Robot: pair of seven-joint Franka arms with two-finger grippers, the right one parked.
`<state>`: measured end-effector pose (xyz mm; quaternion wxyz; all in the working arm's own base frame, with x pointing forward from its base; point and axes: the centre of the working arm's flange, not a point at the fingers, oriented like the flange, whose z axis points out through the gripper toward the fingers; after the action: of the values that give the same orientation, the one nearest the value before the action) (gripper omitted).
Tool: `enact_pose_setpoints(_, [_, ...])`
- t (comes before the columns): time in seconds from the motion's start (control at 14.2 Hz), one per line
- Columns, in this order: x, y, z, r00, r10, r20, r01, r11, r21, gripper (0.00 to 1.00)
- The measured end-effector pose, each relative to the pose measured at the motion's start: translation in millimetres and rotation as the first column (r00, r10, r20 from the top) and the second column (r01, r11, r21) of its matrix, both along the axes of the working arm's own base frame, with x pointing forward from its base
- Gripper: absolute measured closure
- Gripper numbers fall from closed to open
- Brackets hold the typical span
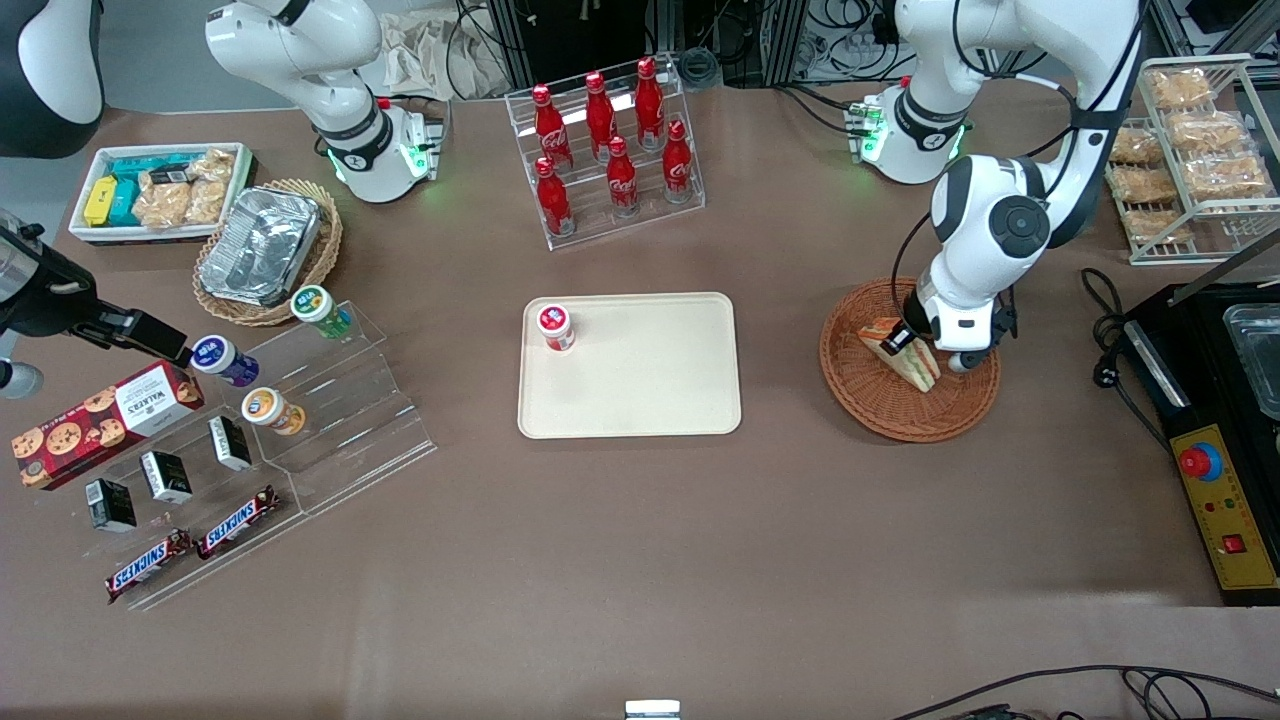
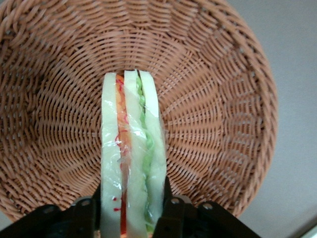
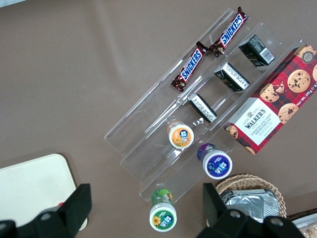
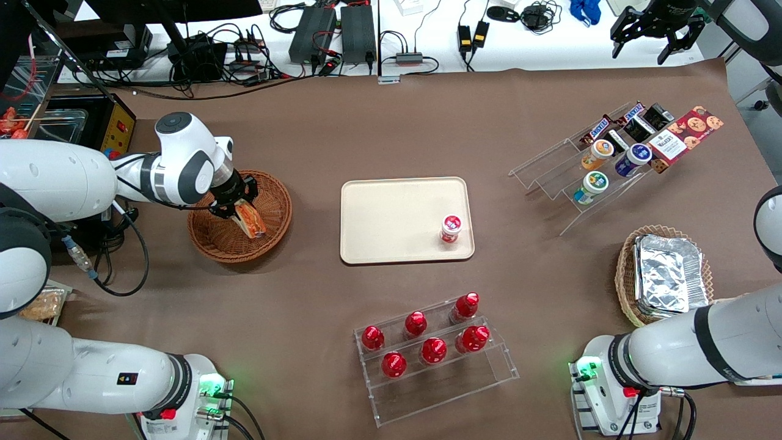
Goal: Place sandwich from basket to tray
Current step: 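Lift the sandwich out of the basket with the left gripper, then carry the sandwich over the cream tray with the left gripper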
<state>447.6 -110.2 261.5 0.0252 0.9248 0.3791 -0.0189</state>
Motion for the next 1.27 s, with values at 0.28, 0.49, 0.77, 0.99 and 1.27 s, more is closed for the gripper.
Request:
enact_pose_setpoints(0.28, [16, -5, 32, 0.999, -0.041, -0.019, 0.041, 0.999, 0.025, 0.69])
enact_pose_setpoints(0.49, [42, -11, 87, 0.992, -0.068, -0.106, 0.075, 0.995, 0.059, 0.81])
enact_pose_setpoints(0.77, [78, -18, 184, 0.977, -0.102, -0.186, 0.115, 0.992, 0.06, 0.81])
enact_pose_setpoints(0.99, [90, -19, 212, 0.964, -0.159, -0.214, 0.173, 0.984, 0.045, 0.81])
enact_pose_setpoints(1.27, [94, -10, 265, 0.924, -0.301, -0.234, 0.311, 0.95, 0.005, 0.84])
